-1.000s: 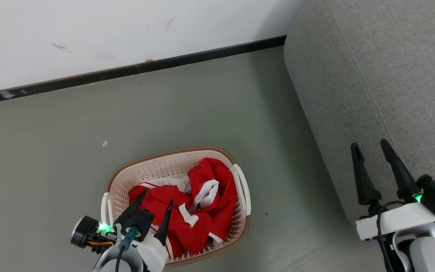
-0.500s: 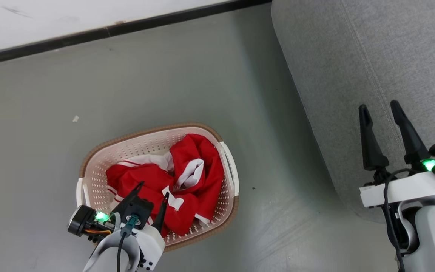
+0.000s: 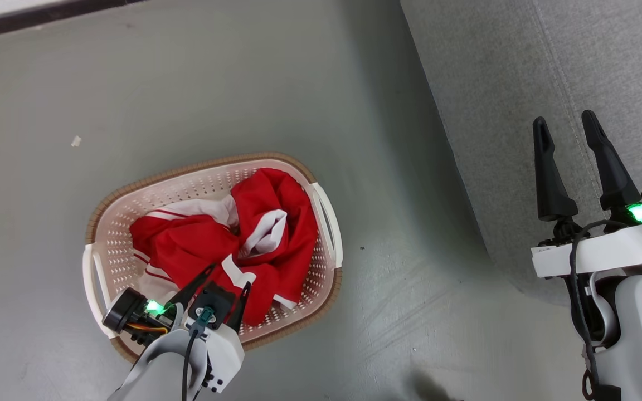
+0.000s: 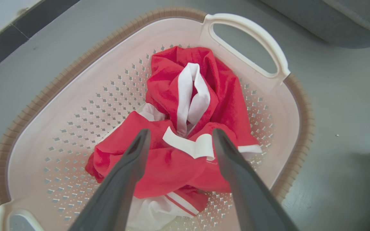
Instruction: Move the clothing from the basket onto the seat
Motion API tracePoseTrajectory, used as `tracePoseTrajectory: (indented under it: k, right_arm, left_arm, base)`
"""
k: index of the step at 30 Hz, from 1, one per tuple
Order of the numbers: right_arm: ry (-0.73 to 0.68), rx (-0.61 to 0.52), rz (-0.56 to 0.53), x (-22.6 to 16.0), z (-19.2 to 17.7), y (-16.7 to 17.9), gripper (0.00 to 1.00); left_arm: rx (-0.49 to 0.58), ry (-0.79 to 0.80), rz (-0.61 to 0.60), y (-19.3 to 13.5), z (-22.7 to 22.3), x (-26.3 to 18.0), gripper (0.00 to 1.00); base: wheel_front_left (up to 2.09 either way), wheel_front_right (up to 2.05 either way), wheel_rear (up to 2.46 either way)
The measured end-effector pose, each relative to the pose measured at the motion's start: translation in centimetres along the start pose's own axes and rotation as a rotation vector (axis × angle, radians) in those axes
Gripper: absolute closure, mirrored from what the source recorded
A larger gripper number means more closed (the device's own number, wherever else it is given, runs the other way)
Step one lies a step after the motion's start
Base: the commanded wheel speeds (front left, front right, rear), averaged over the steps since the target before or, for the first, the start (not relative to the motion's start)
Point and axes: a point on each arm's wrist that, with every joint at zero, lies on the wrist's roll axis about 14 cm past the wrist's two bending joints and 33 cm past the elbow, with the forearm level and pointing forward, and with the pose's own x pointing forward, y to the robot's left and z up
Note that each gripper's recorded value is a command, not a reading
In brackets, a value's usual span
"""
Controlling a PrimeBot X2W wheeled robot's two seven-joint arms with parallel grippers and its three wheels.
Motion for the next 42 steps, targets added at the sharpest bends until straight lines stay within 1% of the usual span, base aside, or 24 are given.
tracePoseTrajectory:
  k: [6, 16, 25, 28, 29, 30, 31, 32, 33, 36, 42]
  right_arm:
    - [0.034, -0.011, -0.007, 0.2, -1.4, -0.3, 0.0]
    - [0.058, -0.018, -0.007, 1.2, -2.9, -0.4, 0.0]
    - [0.073, -0.019, -0.01, 2.0, -3.9, -0.5, 0.0]
    - [0.071, -0.015, -0.009, 2.3, -4.1, -0.5, 0.0]
    - [0.075, -0.016, -0.01, 2.3, -4.3, -0.5, 0.0]
    - [0.078, -0.016, -0.01, 2.3, -4.4, -0.5, 0.0]
    - [0.08, -0.015, -0.011, 2.4, -4.5, -0.5, 0.0]
    - [0.079, -0.016, -0.011, 2.5, -4.5, -0.5, 0.0]
    - [0.074, -0.015, -0.009, 2.7, -4.4, -0.5, 0.0]
    - [0.05, -0.006, -0.004, 3.4, -3.8, -0.3, 0.0]
    - [0.046, -0.001, -0.002, 3.4, -3.6, -0.2, 0.0]
  left_arm:
    - [0.001, 0.055, -0.024, -0.3, -1.9, 0.9, 0.0]
    - [-0.009, 0.101, -0.036, 0.2, -3.5, 2.7, 0.0]
    - [0.013, 0.175, 0.03, 2.4, -5.8, 3.7, 0.0]
    - [0.012, 0.185, 0.033, 2.5, -6.2, 4.1, 0.0]
    - [0.01, 0.19, 0.034, 2.5, -6.3, 4.1, 0.11]
    - [0.007, 0.197, 0.034, 2.5, -6.6, 4.1, 0.4]
    - [0.006, 0.203, 0.035, 2.5, -6.8, 4.1, 0.63]
    - [0.006, 0.207, 0.034, 2.5, -6.9, 4.1, 0.93]
    - [0.005, 0.208, 0.034, 2.5, -7.0, 4.2, 1.0]
    - [0.012, 0.189, 0.041, 2.9, -6.2, 4.6, 1.0]
    - [0.012, 0.156, 0.051, 3.2, -5.1, 4.7, 1.0]
  base:
    - [0.0, 0.0, 0.0]
    - [0.0, 0.0, 0.0]
    - [0.0, 0.0, 0.0]
    - [0.0, 0.0, 0.0]
    - [0.0, 0.0, 0.0]
    - [0.0, 0.0, 0.0]
    - [0.0, 0.0, 0.0]
    - [0.0, 0.0, 0.0]
    - [0.0, 0.0, 0.0]
    - [0.0, 0.0, 0.0]
    - [0.0, 0.0, 0.0]
